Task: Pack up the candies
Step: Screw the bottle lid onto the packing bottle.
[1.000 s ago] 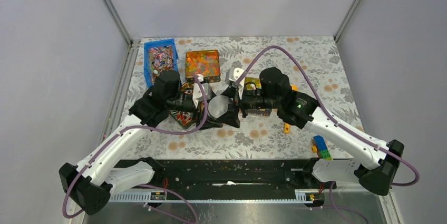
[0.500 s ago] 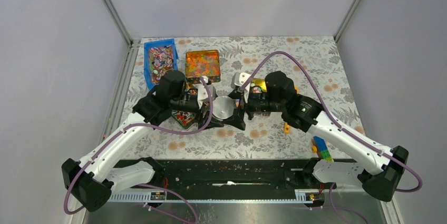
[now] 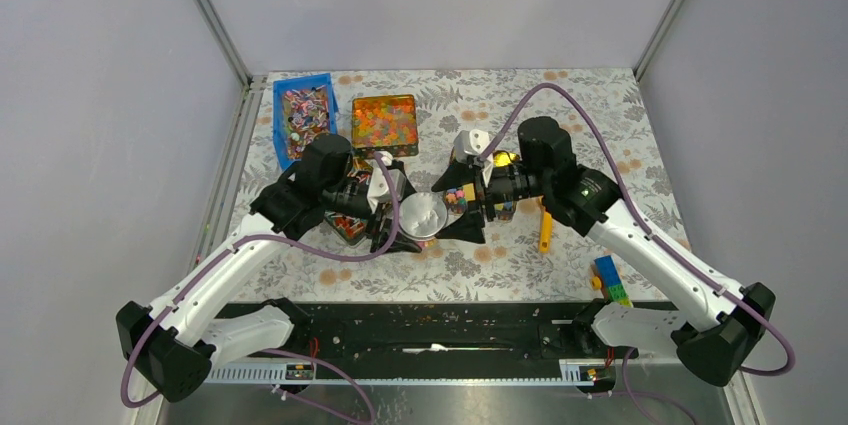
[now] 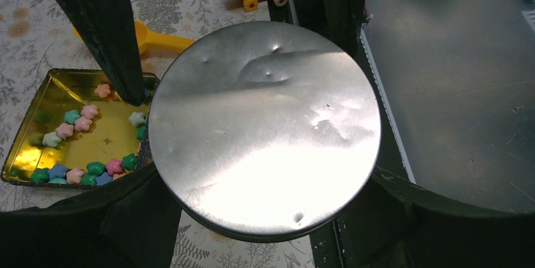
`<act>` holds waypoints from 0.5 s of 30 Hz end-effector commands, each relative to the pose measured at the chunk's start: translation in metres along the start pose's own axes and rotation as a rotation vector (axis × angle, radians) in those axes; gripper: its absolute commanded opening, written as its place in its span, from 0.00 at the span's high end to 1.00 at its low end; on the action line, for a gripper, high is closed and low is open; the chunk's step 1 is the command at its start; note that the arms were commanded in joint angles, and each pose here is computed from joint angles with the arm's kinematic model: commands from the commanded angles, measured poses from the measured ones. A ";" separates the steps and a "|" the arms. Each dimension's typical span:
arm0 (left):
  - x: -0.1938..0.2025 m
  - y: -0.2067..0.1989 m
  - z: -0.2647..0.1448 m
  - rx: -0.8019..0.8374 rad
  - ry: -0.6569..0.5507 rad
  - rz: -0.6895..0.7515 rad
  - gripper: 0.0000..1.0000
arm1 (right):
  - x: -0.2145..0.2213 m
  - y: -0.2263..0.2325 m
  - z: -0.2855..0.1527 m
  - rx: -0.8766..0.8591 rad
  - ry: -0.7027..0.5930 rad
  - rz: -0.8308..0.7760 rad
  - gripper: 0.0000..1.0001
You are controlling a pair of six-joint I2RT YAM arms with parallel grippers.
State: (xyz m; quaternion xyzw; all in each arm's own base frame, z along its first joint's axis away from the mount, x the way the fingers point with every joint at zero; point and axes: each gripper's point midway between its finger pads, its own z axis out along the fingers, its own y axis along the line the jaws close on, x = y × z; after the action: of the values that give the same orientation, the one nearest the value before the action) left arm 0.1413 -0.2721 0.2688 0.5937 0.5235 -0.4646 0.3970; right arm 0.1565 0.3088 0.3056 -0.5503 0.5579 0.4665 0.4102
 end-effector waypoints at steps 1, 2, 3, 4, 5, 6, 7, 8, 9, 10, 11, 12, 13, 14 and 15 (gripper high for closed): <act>-0.033 -0.011 -0.002 0.073 -0.084 0.117 0.65 | -0.037 0.011 -0.001 -0.098 -0.089 -0.093 0.01; -0.033 -0.011 -0.002 0.076 -0.084 0.116 0.65 | -0.039 0.010 0.000 -0.098 -0.089 -0.096 0.01; -0.033 -0.012 -0.001 0.081 -0.086 0.115 0.65 | -0.039 0.009 0.001 -0.101 -0.089 -0.096 0.01; -0.033 -0.013 -0.001 0.086 -0.087 0.115 0.65 | -0.039 0.009 0.002 -0.106 -0.088 -0.095 0.01; -0.033 -0.013 -0.001 0.088 -0.088 0.114 0.65 | -0.039 0.008 0.003 -0.112 -0.087 -0.093 0.01; -0.033 -0.013 -0.001 0.091 -0.088 0.114 0.65 | -0.039 0.008 0.004 -0.119 -0.086 -0.090 0.01; -0.034 -0.013 0.000 0.093 -0.089 0.113 0.65 | -0.039 0.008 0.005 -0.126 -0.086 -0.086 0.01; -0.034 -0.013 0.000 0.096 -0.090 0.113 0.65 | -0.038 0.007 0.006 -0.133 -0.084 -0.081 0.01; -0.035 -0.013 0.000 0.096 -0.090 0.113 0.65 | -0.038 0.008 0.007 -0.140 -0.083 -0.076 0.01; -0.035 -0.013 0.000 0.096 -0.090 0.113 0.65 | -0.037 0.007 0.008 -0.144 -0.082 -0.074 0.01; -0.035 -0.012 0.000 0.095 -0.090 0.114 0.65 | -0.037 0.008 0.009 -0.152 -0.081 -0.071 0.01; -0.036 -0.012 0.000 0.095 -0.091 0.115 0.65 | -0.035 0.009 0.009 -0.162 -0.080 -0.067 0.01; -0.037 -0.012 0.000 0.096 -0.092 0.115 0.65 | -0.035 0.009 0.010 -0.167 -0.079 -0.064 0.01; -0.037 -0.012 0.000 0.098 -0.092 0.115 0.65 | -0.034 0.009 0.011 -0.173 -0.077 -0.060 0.01; -0.038 -0.012 0.000 0.099 -0.094 0.116 0.65 | -0.032 0.009 0.011 -0.178 -0.075 -0.056 0.01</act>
State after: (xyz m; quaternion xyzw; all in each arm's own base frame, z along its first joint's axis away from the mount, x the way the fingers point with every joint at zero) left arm 0.1349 -0.2743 0.2687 0.5983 0.5112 -0.4826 0.3844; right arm 0.1495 0.3237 0.3172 -0.5708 0.5165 0.5134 0.3793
